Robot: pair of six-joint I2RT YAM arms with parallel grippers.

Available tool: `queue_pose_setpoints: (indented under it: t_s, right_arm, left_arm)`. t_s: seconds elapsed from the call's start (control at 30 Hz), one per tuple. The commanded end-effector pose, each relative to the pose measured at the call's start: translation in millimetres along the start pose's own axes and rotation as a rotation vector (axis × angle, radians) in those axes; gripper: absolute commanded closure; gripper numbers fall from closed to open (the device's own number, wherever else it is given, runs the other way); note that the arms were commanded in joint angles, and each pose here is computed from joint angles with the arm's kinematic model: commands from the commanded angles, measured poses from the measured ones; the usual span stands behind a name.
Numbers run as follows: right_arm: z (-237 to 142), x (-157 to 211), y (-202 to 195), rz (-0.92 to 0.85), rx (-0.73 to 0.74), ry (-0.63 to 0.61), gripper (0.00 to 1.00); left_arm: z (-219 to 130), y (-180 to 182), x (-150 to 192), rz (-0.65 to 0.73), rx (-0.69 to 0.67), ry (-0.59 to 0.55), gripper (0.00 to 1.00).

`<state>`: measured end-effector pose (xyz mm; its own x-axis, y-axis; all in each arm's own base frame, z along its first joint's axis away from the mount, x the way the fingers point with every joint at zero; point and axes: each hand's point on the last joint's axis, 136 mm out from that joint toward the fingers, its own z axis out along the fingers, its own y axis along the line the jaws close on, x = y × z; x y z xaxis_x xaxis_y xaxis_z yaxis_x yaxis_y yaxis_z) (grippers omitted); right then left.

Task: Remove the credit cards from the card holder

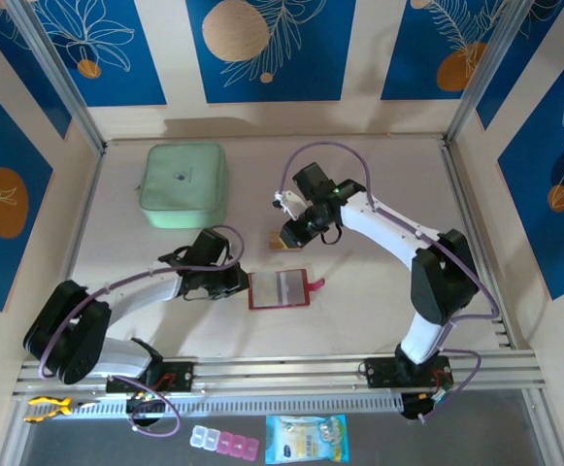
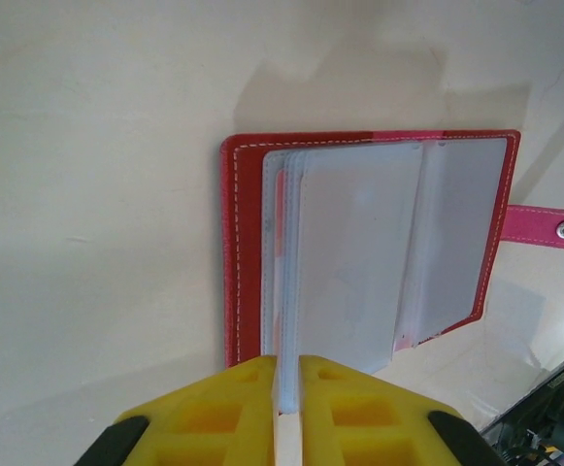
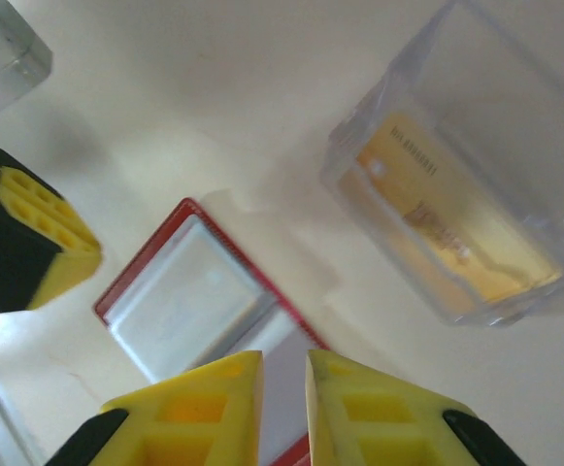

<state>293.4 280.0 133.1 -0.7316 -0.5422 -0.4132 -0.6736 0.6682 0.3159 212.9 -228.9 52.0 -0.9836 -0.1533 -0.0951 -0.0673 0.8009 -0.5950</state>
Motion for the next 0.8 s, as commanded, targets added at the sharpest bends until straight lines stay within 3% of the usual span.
queue_pose_setpoints:
  t_s: [0.0,0.47,0.77]
  right_arm:
    - [-2,-6,20,0.200,-0.097,-0.076,0.79]
    - [21,44,40,0.463,-0.035,0.048,0.81]
    - [27,53,42,0.538,-0.023,0.045,0.73]
  left_arm:
    - [8,-3,7,0.012,0.004,0.020,0.88]
    - [24,11,11,0.015,-0.029,0.028,0.96]
    - [29,24,13,0.018,-0.080,0.040,0.97]
